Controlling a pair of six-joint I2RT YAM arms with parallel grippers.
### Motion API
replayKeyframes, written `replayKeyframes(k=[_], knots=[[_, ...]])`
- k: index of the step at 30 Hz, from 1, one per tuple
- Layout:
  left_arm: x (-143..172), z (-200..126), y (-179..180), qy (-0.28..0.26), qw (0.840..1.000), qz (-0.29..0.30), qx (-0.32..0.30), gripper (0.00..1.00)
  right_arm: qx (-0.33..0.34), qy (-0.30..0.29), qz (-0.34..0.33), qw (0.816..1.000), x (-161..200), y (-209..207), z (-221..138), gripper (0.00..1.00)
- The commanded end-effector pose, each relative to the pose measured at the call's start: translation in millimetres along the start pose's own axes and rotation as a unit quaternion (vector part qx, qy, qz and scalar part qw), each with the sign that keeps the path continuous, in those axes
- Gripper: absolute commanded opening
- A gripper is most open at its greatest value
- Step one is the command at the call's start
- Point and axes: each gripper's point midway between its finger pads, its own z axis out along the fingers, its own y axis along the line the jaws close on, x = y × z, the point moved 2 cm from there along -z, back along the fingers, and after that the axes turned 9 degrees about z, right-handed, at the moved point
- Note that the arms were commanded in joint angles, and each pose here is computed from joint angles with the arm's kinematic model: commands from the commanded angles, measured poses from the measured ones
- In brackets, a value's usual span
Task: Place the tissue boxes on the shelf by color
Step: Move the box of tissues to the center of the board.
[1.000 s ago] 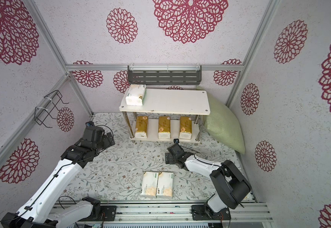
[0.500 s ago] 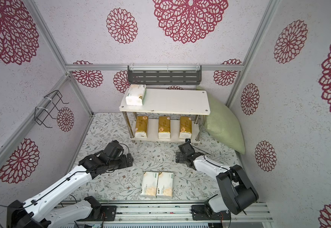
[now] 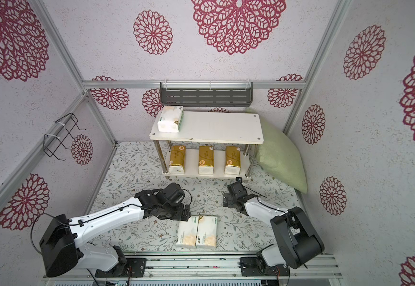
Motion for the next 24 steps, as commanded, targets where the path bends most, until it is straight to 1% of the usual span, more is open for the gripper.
replayKeyframes(k=[1,5,13,17,20,24], knots=[[7,4,-15,0.018,0.999,0.037,-0.004,0.97,-0.005,-0.010,-0.001,1.000,-6,0,-2,0.99],[14,12,-23,0.031,0.998,0.043,-0.015,0.97,-0.010,-0.014,0.001,1.000,-6,0,-3,0.99],[24,15,-26,0.029,0.994,0.054,-0.090,0.97,-0.019,-0.023,0.003,1.000,-7,0,-9,0.99],[31,18,-26,0.027,0.992,0.047,-0.110,0.97,-0.023,-0.028,0.001,0.999,-8,0,-12,0.99],[35,21,-25,0.026,0.992,0.036,-0.117,0.97,-0.022,-0.023,-0.006,0.999,-6,-1,-12,0.99],[36,23,-31,0.019,0.993,0.039,-0.112,0.97,-0.028,-0.020,-0.011,0.999,-3,-1,-13,0.99]])
